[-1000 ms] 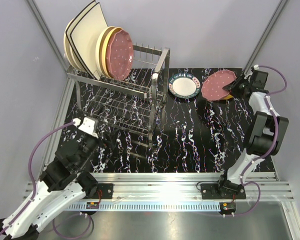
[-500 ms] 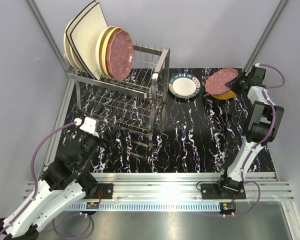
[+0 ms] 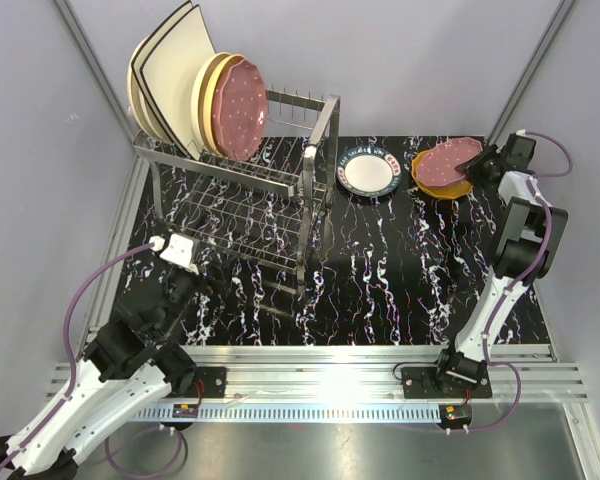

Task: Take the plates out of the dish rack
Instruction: Place the plate on the table

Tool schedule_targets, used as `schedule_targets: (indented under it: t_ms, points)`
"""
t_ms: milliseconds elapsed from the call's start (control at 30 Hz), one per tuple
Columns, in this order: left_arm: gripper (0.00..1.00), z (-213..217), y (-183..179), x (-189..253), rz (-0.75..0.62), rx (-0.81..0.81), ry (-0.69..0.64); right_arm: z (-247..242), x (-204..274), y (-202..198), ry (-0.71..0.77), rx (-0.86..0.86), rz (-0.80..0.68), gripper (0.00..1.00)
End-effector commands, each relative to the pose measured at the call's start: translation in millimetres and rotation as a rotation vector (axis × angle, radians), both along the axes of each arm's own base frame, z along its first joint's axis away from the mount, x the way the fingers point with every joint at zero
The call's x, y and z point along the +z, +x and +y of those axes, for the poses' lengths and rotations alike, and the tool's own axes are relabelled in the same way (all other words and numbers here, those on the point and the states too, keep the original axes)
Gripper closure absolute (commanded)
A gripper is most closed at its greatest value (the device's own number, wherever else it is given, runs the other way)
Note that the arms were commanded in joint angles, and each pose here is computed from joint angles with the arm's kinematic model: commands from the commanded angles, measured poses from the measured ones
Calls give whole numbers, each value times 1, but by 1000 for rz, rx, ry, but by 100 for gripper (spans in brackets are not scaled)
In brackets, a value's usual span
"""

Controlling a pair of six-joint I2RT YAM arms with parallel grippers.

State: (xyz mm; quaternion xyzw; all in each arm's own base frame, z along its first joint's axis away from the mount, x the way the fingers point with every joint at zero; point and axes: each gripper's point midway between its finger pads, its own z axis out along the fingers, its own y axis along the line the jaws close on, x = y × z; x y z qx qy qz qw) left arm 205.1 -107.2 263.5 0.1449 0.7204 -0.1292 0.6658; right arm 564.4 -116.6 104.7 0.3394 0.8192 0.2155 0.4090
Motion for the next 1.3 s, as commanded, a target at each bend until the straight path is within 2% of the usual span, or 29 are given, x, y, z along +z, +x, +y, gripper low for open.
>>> schedule_targets:
  t_ms: [0, 800, 1133, 1267]
  points:
    - [1, 3, 4, 8, -33, 24, -7, -6, 82, 36, -19, 13, -253, 100]
    - [1, 3, 5, 7, -31, 25, -6, -3, 62, 47, 52, 18, -246, 95]
    - [1, 2, 5, 7, -31, 24, -8, 2, 46, 47, 82, 31, -219, 88]
    - [1, 3, 6, 7, -29, 25, -4, 3, 39, 45, 87, 37, -207, 81]
